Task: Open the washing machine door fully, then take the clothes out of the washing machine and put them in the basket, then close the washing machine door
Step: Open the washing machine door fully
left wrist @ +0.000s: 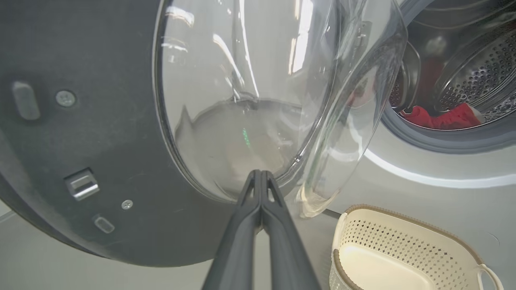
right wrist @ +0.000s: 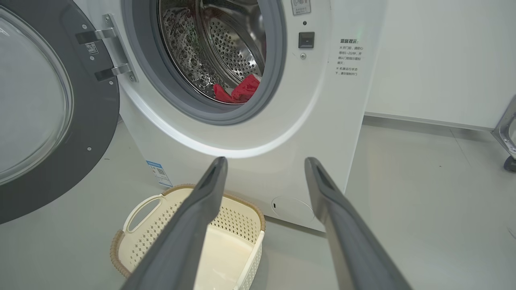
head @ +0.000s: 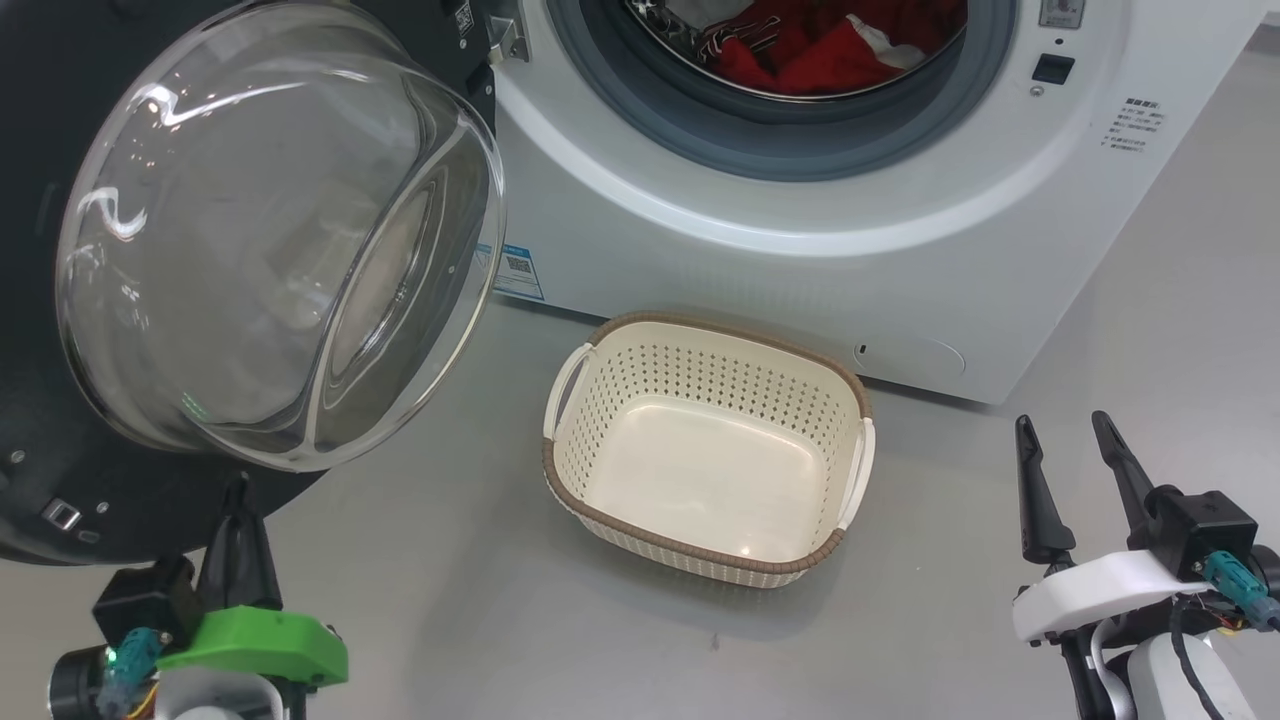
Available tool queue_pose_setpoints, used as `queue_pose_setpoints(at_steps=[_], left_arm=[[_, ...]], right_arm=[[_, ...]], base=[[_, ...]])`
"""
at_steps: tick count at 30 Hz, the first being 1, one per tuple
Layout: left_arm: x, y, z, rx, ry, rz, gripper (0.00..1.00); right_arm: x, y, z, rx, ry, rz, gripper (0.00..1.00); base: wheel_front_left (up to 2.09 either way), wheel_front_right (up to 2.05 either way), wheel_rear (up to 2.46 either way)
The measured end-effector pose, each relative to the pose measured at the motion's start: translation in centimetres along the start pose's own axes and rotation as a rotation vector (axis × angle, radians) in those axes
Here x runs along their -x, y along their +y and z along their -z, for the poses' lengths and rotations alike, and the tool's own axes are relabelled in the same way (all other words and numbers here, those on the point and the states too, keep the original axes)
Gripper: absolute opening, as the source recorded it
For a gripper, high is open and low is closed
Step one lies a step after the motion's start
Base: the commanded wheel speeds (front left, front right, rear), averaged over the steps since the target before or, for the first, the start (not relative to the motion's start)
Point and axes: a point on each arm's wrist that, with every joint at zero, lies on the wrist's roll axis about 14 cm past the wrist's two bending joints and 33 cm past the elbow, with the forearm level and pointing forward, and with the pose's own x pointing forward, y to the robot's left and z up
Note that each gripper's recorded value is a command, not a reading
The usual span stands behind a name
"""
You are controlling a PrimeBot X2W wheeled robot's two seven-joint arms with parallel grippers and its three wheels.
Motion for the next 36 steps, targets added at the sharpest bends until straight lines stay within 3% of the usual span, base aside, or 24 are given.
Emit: queue_pose_setpoints(at_steps=[4, 5, 6, 7, 8, 9, 36], left_arm=[[0.6, -1.5, 0.2, -0.007, 0.003, 0.055, 0.0], [0.7, -2.0, 0.2, -0.005, 0.003, 0.073, 0.16], [0.8, -2.4, 0.2, -0.002, 0.0, 0.089, 0.4], [0.8, -2.8, 0.1, -0.001, -0.003, 0.102, 0.71], [0.8, -3.2, 0.2, -0.001, -0.002, 0.116, 0.93], [1.0, -3.6, 0.3, -0.001, 0.001, 0.129, 1.0], [1.9, -14.1, 2.0, 0.002, 0.052, 0.461, 1.0]], right_arm=[[0.3, -0.1, -0.4, -0.001, -0.01, 0.008, 1.0], [0.3, -0.1, -0.5, -0.001, -0.013, 0.009, 1.0], [0.4, -0.1, -0.6, -0.001, -0.016, 0.011, 1.0], [0.5, -0.1, -0.7, -0.001, -0.018, 0.012, 1.0], [0.6, -0.1, -0.8, -0.001, -0.021, 0.012, 1.0], [0.7, -0.1, -0.9, -0.001, -0.023, 0.009, 1.0], [5.6, -3.3, -4.7, -0.006, -0.137, 0.135, 1.0]], base=[[0.0, 0.0, 0.0], [0.0, 0.0, 0.0], [0.0, 0.0, 0.0], [0.0, 0.0, 0.0], [0.0, 0.0, 0.0], [0.0, 0.0, 0.0], [0.0, 0.0, 0.0]])
